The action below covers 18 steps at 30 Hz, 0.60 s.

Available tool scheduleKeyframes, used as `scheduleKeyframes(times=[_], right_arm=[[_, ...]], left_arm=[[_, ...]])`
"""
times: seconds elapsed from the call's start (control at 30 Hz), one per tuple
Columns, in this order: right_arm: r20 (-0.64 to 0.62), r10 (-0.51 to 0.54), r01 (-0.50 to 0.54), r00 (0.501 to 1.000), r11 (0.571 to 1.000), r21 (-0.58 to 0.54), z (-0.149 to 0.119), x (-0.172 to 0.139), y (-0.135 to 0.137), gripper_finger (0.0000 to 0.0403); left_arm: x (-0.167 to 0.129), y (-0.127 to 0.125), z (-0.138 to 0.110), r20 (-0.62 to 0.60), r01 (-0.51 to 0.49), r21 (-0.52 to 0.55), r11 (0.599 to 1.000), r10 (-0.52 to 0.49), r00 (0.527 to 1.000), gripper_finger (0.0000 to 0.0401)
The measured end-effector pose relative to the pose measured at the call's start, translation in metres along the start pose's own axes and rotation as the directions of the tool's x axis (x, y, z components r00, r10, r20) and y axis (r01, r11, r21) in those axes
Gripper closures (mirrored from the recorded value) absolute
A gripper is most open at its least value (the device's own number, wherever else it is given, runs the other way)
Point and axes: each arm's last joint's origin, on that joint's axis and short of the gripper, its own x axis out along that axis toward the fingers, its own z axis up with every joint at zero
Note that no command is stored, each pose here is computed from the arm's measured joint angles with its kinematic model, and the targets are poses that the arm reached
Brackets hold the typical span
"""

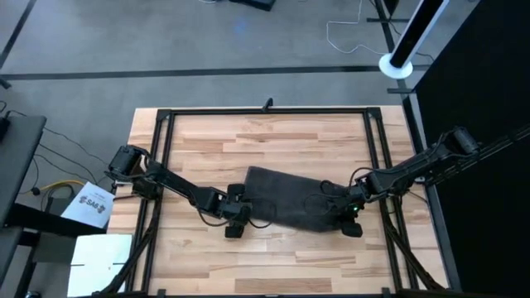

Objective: Roll towel
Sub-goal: Roll the black towel

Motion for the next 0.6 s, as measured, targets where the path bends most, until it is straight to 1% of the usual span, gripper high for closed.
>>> scheduleKeyframes(times=[0.13, 0.17, 0.23, 0.37, 0.43, 0.53, 0.6], right_arm=[[0.000, -0.002, 0.002, 1.000, 1.000, 0.001, 0.000, 0.000, 0.000, 0.0395], [0.001, -0.002, 0.002, 1.000, 1.000, 0.004, 0.000, 0.000, 0.000, 0.0395], [0.003, -0.009, 0.009, 1.000, 1.000, 0.011, -0.001, 0.000, 0.001, 0.0395], [0.069, -0.078, 0.079, 0.995, 0.997, -0.012, -0.004, 0.004, 0.007, 0.0395], [0.092, -0.077, 0.076, 0.993, 0.997, 0.008, -0.007, 0.007, 0.007, 0.0395], [0.119, -0.040, 0.033, 0.992, 0.998, 0.061, -0.013, 0.013, 0.009, 0.0396], [0.150, 0.016, -0.027, 0.988, 0.997, 0.073, -0.008, 0.011, 0.014, 0.0396]], left_arm=[[0.000, 0.001, -0.001, -0.009, -0.022, 0.007, 1.000, 0.022, 1.000, 0.0364], [-0.002, 0.000, -0.001, -0.009, -0.017, 0.014, 1.000, 0.017, 1.000, 0.0379], [-0.011, 0.000, -0.002, -0.010, -0.004, 0.019, 1.000, 0.004, 1.000, 0.0380], [-0.032, -0.002, -0.012, -0.071, 0.031, 0.003, 1.000, -0.031, 0.997, 0.0380], [-0.038, -0.003, -0.017, -0.092, 0.067, -0.018, 0.998, -0.068, 0.993, 0.0380], [-0.048, -0.007, -0.025, -0.093, 0.146, -0.075, 0.986, -0.153, 0.984, 0.0380], [-0.061, -0.008, -0.024, -0.074, 0.207, -0.109, 0.972, -0.216, 0.974, 0.0380]])
